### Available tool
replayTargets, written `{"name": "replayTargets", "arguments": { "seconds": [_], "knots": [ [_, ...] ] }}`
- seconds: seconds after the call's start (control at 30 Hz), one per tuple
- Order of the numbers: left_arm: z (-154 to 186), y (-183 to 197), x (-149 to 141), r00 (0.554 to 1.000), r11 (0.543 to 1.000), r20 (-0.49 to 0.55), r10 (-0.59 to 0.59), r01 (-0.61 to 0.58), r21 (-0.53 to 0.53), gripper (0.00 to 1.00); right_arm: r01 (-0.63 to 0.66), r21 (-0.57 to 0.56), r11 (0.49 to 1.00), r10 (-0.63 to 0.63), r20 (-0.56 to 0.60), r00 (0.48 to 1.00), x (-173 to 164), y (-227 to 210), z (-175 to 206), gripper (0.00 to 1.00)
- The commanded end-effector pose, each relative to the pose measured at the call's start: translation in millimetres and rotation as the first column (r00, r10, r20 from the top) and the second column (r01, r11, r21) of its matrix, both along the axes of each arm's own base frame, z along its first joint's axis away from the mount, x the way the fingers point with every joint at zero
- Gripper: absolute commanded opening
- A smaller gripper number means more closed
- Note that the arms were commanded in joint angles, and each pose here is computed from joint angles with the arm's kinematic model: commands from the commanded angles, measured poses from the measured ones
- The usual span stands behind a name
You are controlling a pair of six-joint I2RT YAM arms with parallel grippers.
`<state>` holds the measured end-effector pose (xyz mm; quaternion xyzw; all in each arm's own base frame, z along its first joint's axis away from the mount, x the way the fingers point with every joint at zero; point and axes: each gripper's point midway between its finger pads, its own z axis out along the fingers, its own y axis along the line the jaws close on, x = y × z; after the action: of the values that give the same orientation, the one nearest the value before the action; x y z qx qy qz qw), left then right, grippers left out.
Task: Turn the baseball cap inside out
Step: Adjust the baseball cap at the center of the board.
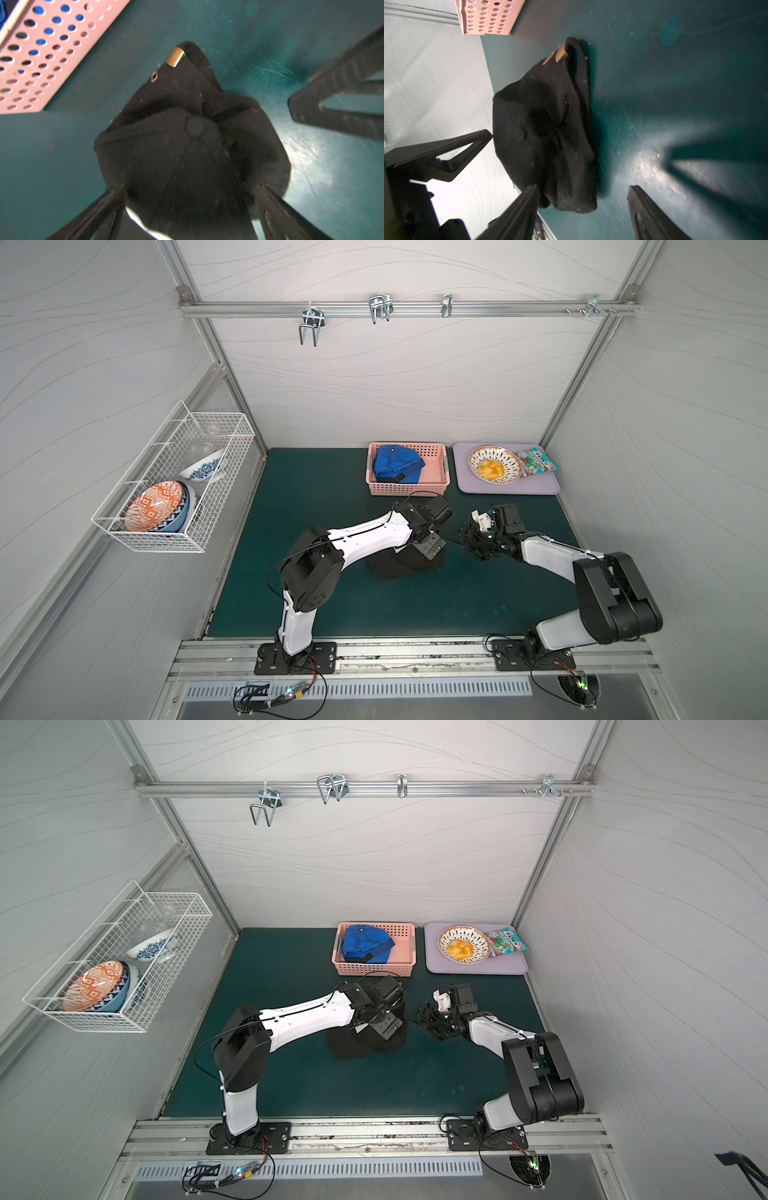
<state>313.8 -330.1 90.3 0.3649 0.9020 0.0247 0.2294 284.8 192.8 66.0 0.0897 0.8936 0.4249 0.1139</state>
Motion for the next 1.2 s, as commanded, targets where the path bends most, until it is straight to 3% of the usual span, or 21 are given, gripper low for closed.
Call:
{"name": "replayTargets", "arguments": {
  "seconds": [0.0,0.13,0.23,0.47,0.7,0.83,1.07,1.17],
  "knots": [
    [9,-11,17,0.997,0.999,0.068,-0.035,0.034,0.023,0.96,-0.036,0.062,0.997,0.035,0.015,0.999,2,12,3,0.69],
    [2,-16,18,0.997,0.999,0.055,-0.047,0.046,0.028,0.79,-0.074,0.08,0.994,0.076,-0.02,0.997,-1,20,-6,0.64],
    [-5,-20,16,0.998,0.998,0.026,-0.055,0.055,0.02,0.75,-0.097,0.091,0.991,0.101,-0.036,0.994,-3,27,-10,0.61],
    [3,-28,11,0.999,0.998,0.008,-0.044,0.044,-0.047,0.96,-0.123,0.106,0.987,0.129,-0.054,0.99,-2,36,-18,0.54],
    [16,-25,7,0.997,0.995,0.031,-0.07,0.072,-0.064,1.0,-0.129,0.133,0.983,0.141,-0.084,0.986,-3,41,-29,0.21],
    [6,-27,5,0.992,0.993,0.052,-0.113,0.112,0.021,1.0,-0.108,0.117,0.987,0.12,-0.093,0.988,-5,36,-31,0.02],
    [-16,-3,22,0.991,0.973,0.11,-0.076,0.049,0.226,1.0,-0.084,0.115,0.99,0.095,-0.098,0.991,-10,31,-33,0.0],
    [-4,7,33,0.98,0.966,0.189,-0.052,0.002,0.259,1.0,-0.083,0.109,0.991,0.094,-0.103,0.99,-15,29,-33,0.0]
  ]
}}
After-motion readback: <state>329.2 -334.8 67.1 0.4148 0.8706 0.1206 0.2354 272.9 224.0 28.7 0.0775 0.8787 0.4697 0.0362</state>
